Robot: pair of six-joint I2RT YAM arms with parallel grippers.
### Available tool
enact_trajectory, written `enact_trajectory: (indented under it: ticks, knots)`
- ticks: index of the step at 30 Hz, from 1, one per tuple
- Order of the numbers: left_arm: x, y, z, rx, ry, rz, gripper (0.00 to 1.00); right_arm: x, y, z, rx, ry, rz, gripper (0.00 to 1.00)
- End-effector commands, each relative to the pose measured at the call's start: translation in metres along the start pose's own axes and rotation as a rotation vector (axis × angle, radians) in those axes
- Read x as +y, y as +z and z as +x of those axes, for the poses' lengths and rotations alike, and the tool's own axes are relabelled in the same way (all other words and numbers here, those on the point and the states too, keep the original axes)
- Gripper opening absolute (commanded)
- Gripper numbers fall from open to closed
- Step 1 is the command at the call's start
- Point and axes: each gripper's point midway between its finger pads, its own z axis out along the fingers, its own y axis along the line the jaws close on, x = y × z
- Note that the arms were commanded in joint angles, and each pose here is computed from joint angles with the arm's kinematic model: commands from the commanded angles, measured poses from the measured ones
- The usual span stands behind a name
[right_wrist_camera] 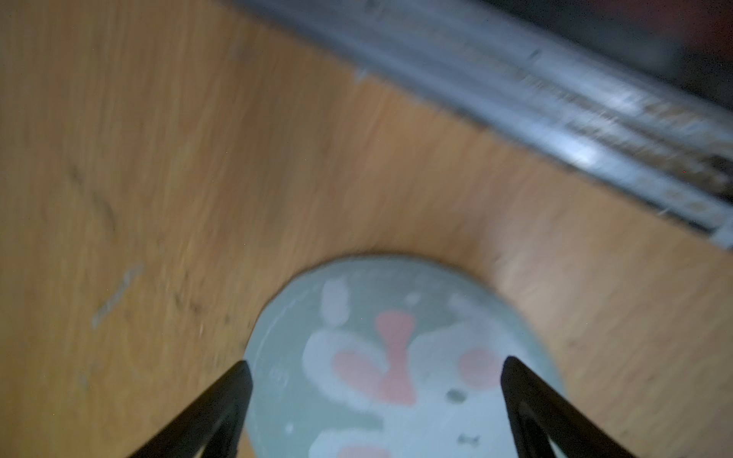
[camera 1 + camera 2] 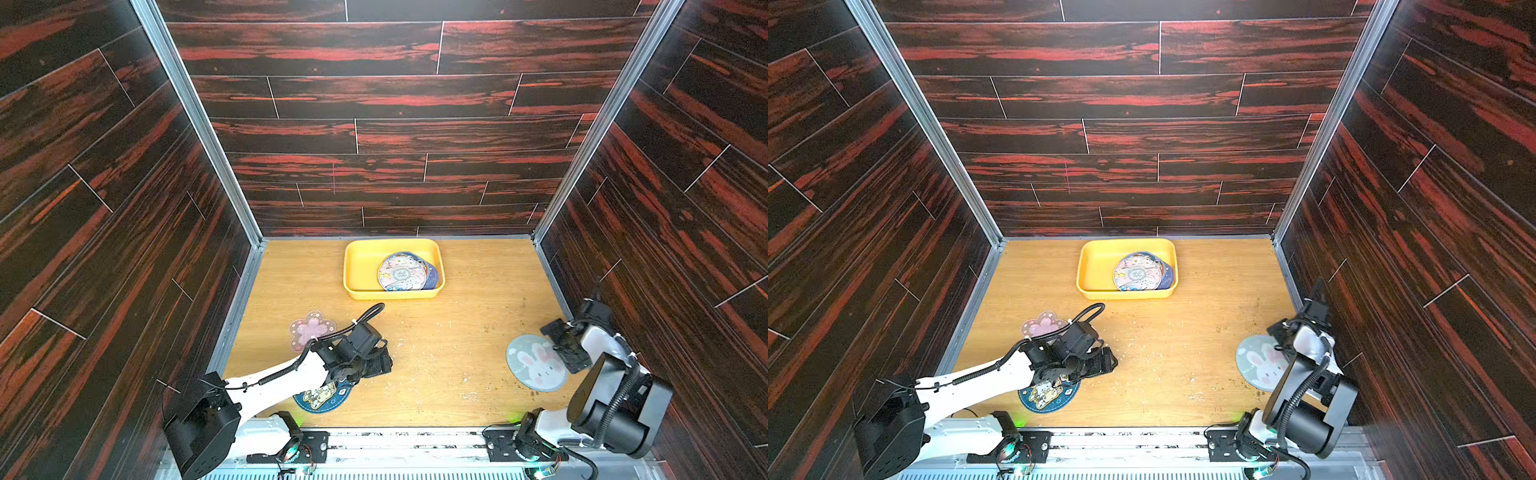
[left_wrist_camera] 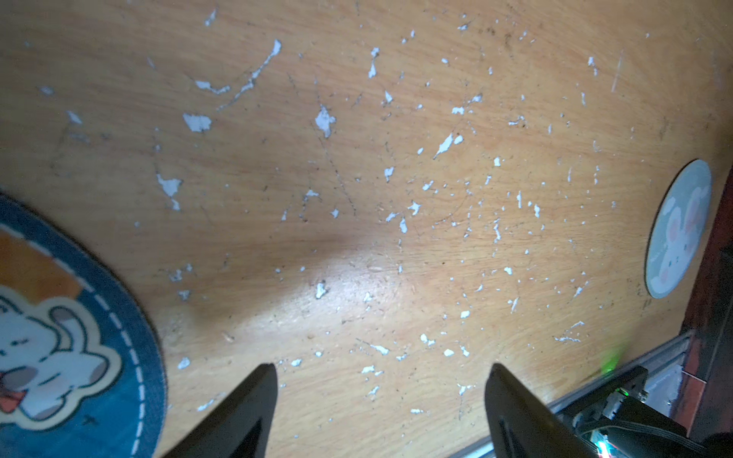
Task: Put the coasters into the storage box
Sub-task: Move the coaster to the center of the board.
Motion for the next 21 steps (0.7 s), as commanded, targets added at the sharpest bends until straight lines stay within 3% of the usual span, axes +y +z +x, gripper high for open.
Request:
enact_trajectory:
  ticks: [1,9,21]
  knots:
    - [-0.003,-0.003,-0.003,0.004,0.007,-0.006,0.85,-0.008,0.01,-0.004,0.012,0.025,-0.009,0.98]
    - [-0.006,-0.002,-0.005,0.003,0.005,-0.005,0.85,-0.017,0.035,0.009,0.081,0.054,-0.04,0.99]
    - [-0.004,-0.002,-0.005,-0.011,-0.006,0.003,0.85,-0.009,0.041,0.051,0.239,0.002,-0.122,0.98]
